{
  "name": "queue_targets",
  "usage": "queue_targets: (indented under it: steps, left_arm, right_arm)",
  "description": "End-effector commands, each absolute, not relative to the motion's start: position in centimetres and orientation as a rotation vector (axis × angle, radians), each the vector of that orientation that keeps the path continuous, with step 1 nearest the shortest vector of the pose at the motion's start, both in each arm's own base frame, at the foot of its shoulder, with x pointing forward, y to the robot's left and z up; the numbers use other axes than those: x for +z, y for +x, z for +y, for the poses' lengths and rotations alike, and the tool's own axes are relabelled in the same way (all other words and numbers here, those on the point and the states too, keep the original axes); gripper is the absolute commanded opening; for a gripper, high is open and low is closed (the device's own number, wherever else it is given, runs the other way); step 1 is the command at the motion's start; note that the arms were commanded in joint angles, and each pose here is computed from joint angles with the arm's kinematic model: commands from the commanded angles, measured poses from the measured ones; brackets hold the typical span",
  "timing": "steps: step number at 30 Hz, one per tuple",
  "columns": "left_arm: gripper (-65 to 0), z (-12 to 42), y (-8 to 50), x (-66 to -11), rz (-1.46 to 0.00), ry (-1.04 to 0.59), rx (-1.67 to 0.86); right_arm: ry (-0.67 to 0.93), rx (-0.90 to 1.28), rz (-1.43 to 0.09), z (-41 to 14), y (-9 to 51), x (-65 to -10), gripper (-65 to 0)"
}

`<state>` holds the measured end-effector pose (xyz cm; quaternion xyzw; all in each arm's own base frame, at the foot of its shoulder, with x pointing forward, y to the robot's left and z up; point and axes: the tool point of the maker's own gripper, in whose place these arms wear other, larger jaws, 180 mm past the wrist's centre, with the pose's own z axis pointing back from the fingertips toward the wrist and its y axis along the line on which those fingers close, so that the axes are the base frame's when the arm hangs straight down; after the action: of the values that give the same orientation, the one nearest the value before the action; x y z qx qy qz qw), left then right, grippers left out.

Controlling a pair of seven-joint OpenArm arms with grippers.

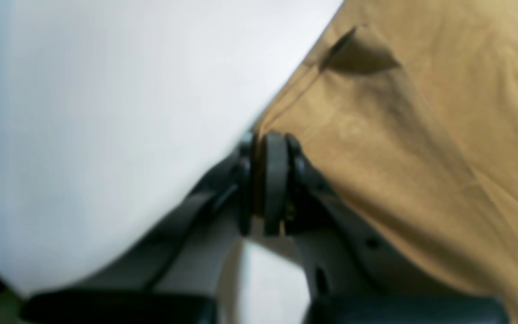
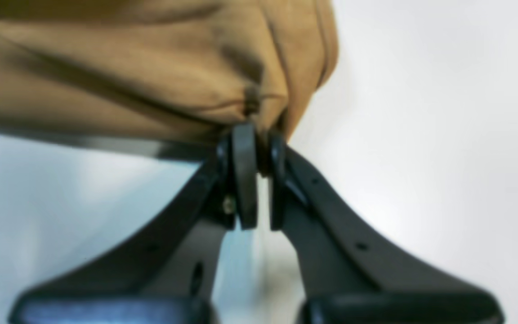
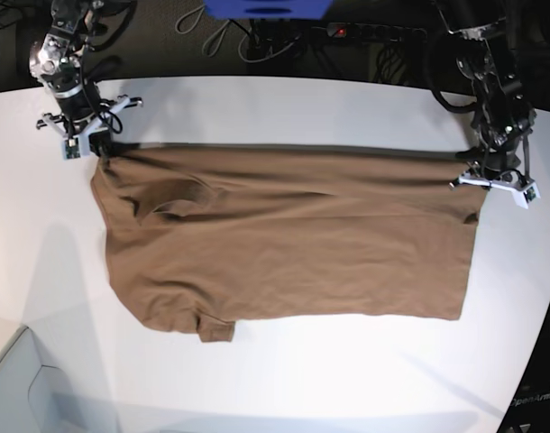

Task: Layout the t-shirt on the table in an organized manner, then fold the t-shirt properly
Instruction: 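Drag the collar-side edge further with both grippers and release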

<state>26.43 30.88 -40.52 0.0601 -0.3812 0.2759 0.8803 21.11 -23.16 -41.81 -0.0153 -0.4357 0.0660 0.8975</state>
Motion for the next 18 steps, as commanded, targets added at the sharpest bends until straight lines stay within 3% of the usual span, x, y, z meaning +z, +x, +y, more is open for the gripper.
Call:
queue_targets:
  steps: [1, 18]
  left_arm:
    - [-64.6, 31.2, 26.7, -39.1, -0.847, 0.147, 0.567]
    - [-64.6, 29.5, 18.5, -40.0, -0.745, 0.188, 0.514]
  right_arm:
    - [-0.057, 0.146, -0.939, -23.7, 21.3, -40.5, -65.0]
    - [-0.079, 0.192, -0.817, -23.2, 14.1, -40.5, -65.0]
